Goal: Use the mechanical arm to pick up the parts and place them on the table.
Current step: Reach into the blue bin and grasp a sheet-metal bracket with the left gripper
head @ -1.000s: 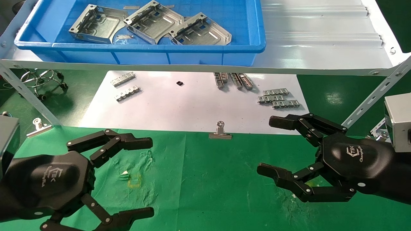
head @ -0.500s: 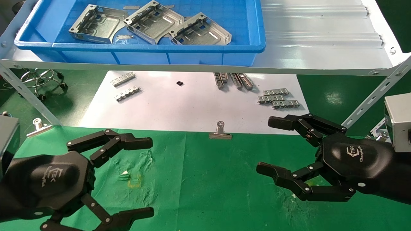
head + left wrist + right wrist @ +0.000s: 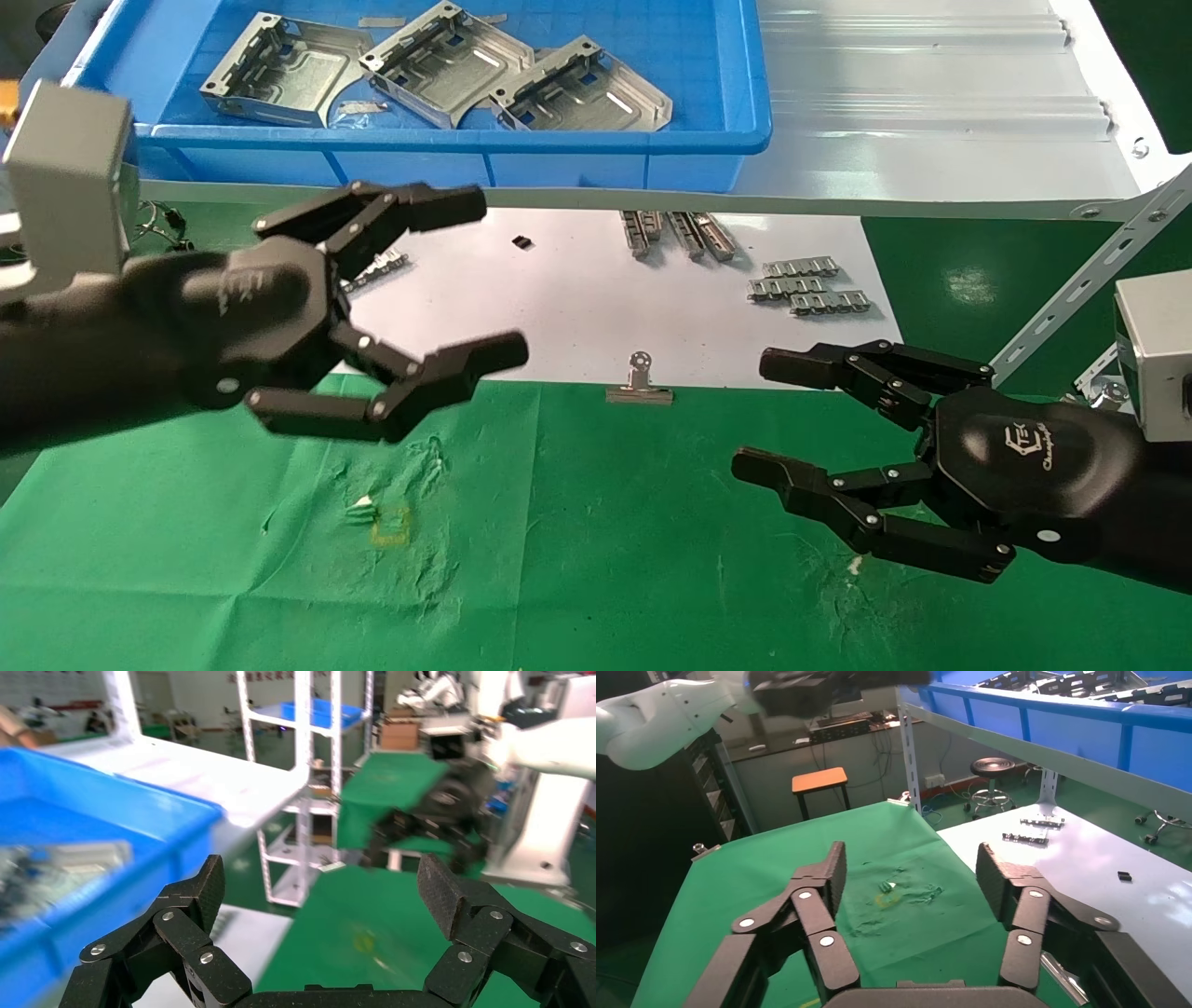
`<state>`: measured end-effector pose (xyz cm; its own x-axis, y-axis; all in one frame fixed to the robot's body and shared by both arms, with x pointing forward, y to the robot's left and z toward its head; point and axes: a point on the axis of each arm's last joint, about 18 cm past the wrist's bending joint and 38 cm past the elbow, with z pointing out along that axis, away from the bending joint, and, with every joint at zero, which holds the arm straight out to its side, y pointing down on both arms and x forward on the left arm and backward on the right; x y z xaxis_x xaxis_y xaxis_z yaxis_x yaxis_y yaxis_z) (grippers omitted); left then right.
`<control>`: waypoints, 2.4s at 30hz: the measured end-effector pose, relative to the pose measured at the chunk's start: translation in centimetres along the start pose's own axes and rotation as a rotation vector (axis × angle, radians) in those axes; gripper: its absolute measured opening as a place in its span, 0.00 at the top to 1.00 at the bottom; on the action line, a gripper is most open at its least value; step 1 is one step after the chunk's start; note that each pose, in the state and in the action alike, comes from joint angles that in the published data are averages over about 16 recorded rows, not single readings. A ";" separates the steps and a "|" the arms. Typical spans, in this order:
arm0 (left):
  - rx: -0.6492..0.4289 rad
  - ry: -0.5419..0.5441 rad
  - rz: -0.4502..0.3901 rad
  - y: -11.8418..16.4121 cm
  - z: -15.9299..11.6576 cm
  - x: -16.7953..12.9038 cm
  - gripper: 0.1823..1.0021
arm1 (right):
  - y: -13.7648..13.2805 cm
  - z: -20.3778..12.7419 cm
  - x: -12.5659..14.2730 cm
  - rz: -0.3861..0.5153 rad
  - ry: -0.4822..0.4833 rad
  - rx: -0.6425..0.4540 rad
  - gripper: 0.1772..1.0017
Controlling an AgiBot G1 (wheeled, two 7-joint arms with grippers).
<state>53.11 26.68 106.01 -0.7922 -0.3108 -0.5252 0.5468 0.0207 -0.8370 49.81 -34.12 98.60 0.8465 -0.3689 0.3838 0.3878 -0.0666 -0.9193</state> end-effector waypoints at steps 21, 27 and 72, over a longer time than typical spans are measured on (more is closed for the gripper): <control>-0.200 -0.262 0.056 -3.5 10.9 -14.2 0.00 | 0.0 0.0 0.0 0.000 0.000 0.000 0.81; -0.283 -0.361 0.076 -3.6 12.8 -16.8 0.00 | 0.0 0.0 0.0 0.000 0.000 0.000 0.90; -0.377 -0.461 0.084 -2.3 15.2 -18.4 0.49 | 0.0 0.0 0.0 0.000 0.000 0.000 0.98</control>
<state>70.49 17.93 119.95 -0.5052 -0.6716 -0.5421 0.4022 0.3725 -0.8363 49.81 -34.12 98.60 0.8465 -0.3689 0.3838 0.3878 -0.0666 -0.9193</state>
